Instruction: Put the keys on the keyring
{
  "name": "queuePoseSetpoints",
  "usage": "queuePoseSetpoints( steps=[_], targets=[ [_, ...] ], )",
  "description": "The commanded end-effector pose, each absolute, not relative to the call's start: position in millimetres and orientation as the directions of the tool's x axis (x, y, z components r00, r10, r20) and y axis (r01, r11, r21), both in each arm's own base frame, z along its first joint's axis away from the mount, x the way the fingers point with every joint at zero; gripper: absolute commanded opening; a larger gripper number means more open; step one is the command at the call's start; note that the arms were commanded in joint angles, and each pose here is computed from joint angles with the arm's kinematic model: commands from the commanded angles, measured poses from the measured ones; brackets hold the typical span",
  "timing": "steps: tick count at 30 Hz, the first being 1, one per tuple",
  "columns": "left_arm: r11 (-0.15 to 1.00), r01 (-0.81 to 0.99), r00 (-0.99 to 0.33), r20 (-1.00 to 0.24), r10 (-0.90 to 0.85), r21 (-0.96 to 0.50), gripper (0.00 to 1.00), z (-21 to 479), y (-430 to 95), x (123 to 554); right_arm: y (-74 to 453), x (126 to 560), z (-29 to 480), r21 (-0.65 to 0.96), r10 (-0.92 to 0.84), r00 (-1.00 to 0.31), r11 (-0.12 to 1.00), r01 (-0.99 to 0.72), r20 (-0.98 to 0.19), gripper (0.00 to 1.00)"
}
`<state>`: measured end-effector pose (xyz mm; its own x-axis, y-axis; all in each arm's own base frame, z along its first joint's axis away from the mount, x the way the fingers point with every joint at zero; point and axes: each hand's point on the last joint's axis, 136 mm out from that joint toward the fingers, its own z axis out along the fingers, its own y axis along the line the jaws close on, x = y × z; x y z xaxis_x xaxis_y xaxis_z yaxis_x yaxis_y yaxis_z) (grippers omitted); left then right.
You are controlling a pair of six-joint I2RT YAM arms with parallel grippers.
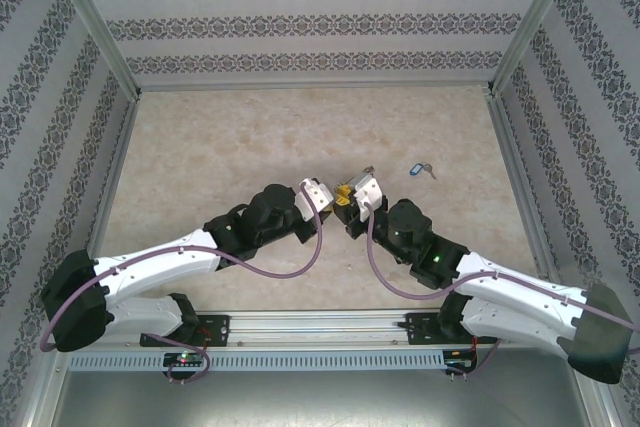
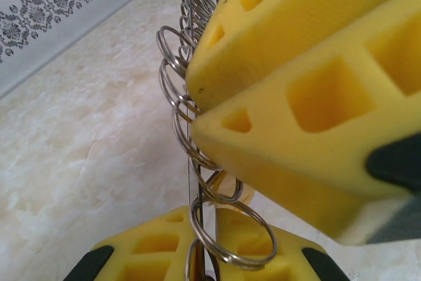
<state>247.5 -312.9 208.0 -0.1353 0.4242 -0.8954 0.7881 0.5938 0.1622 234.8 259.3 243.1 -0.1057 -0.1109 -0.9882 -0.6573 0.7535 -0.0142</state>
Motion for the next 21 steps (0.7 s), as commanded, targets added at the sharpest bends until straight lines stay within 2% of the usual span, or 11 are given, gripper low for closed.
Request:
queuePoseSetpoints(
  steps=[1, 4, 6, 10, 21],
  targets=[
    [0.506, 0.851, -0.028, -0.95, 0.311, 0.141, 0.0, 245, -341, 224, 233, 256, 222, -0.048, -0.144, -0.151, 0.86, -0.509, -0.978, 0.2],
    [0.508, 0.85, -0.027, -0.949, 0.313, 0.143, 0.0, 245, -341, 225, 227, 258, 218, -0.062, -0.153, -0.155, 0.877, -0.476, -0.976, 0.14],
    [0.508, 0.849, -0.026, -0.949, 0.314, 0.144, 0.0, 244, -341, 225, 225, 258, 220, -0.061, -0.148, -0.15, 0.882, -0.467, -0.978, 0.07],
    [0.527, 0.836, -0.042, -0.939, 0.341, 0.154, 0.0, 238, -338, 228, 228, 251, 226, -0.047, -0.131, -0.131, 0.859, -0.51, -0.983, 0.0],
    [0.551, 0.802, -0.018, -0.914, 0.404, 0.228, 0.0, 229, -324, 234, 213, 231, 226, 0.103, -0.005, -0.16, 0.743, -0.662, -0.987, 0.0]
  ],
)
